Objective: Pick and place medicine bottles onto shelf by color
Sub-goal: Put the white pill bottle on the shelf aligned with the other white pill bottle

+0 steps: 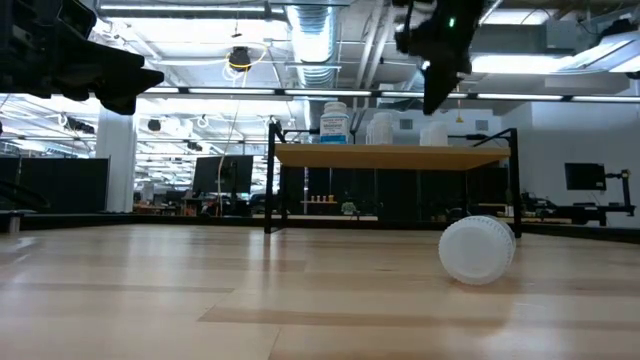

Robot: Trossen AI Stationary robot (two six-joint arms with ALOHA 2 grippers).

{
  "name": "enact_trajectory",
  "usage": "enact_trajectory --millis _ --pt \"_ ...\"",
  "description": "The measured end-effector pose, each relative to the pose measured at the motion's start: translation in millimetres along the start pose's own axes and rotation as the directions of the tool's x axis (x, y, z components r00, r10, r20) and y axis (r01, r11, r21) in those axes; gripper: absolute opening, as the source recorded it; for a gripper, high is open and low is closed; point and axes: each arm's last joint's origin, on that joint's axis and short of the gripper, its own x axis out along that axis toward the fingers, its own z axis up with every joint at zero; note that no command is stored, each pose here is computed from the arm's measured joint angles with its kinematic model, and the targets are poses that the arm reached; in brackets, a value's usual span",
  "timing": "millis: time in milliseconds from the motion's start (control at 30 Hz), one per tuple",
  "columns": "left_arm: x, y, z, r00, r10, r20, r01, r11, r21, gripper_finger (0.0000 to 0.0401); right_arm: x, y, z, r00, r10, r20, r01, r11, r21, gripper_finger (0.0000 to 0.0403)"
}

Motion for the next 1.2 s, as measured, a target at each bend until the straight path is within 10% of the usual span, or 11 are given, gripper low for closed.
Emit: enact_trajectory --millis 400,733,1200 --pt "0 0 0 1.000 0.001 0.001 -0.001 1.000 0.000 0.0194 -35 118 -54 0.902 0.428 -0.063 -0.423 0.842 -0.336 0.0069" --pt "0 0 0 1.000 0.008 0.002 -0.008 1.000 -0.001 0.0194 -61 195 -93 0.693 0.709 0.129 -0.561 0.644 -0.520 0.0069" --pt "0 0 0 1.000 0.008 0.001 -0.008 1.000 -0.004 0.0194 -76 210 -90 0.581 0.776 0.245 -0.642 0.622 -0.448 0.0072"
